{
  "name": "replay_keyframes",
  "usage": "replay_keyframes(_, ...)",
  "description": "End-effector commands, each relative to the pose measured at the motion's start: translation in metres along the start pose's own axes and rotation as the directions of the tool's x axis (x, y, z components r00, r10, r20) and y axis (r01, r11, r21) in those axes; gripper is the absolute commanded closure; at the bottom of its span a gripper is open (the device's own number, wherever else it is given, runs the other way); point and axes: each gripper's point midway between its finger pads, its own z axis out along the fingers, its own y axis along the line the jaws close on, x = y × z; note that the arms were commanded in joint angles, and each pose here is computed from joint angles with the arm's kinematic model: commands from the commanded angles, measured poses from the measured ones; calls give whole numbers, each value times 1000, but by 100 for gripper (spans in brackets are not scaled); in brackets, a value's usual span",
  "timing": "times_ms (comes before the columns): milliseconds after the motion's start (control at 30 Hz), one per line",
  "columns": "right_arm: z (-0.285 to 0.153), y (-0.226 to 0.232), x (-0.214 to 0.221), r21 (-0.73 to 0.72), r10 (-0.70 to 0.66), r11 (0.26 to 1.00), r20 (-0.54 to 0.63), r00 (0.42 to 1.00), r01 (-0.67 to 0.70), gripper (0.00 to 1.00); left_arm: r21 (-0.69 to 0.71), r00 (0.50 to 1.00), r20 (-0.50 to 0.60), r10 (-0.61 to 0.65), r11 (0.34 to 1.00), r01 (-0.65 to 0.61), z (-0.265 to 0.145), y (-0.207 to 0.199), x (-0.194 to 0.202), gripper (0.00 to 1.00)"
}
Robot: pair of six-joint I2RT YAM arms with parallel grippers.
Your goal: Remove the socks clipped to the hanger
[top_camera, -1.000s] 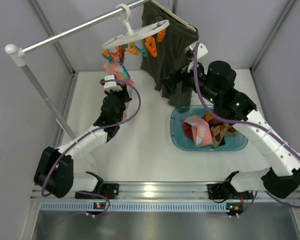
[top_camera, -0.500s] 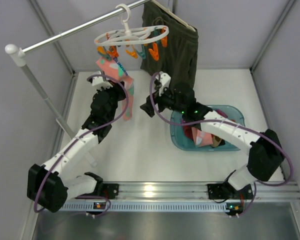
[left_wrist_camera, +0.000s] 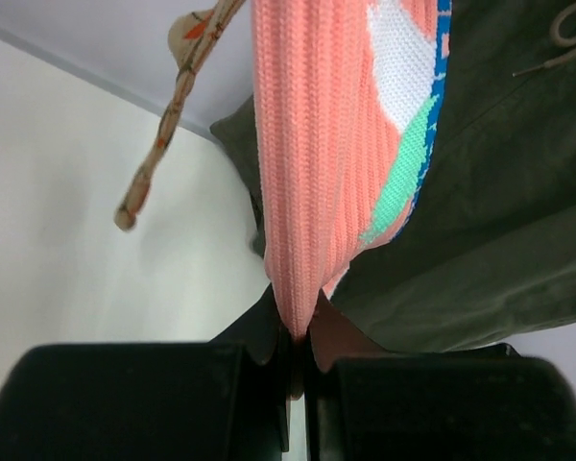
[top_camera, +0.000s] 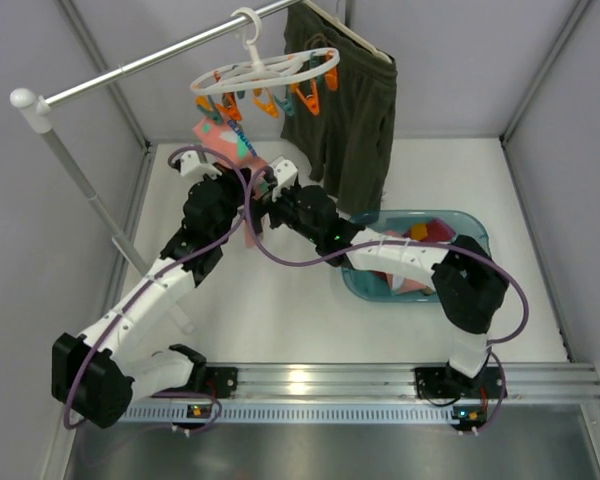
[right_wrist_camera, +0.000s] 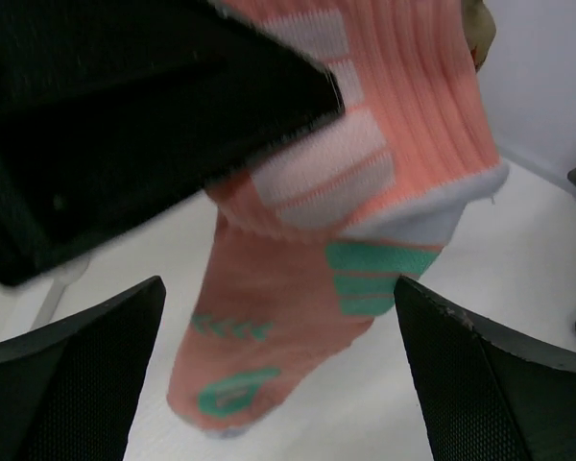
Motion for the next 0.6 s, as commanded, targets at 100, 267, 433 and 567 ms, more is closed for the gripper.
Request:
replay_keyframes(100,31,-7,-56,188,34,979,223,974,-77,5,30,992,38,-118,993,116,-9,-21,-15,100)
replay_keyframes(267,35,-18,-54,256,23,962,252,967,-90,67,12,993,46,-109,994,108,-11,-19,-19,100)
replay_keyframes(433,31,-22,-55,265,21,959,291,956,-101,78,5,990,79,-115,993,115,-16,-20,-32,100)
replay_keyframes(567,30,-23,-49,249,39,961,293,955,-116,100,16,991,72,-110,994,109,-16,-24,-34,100)
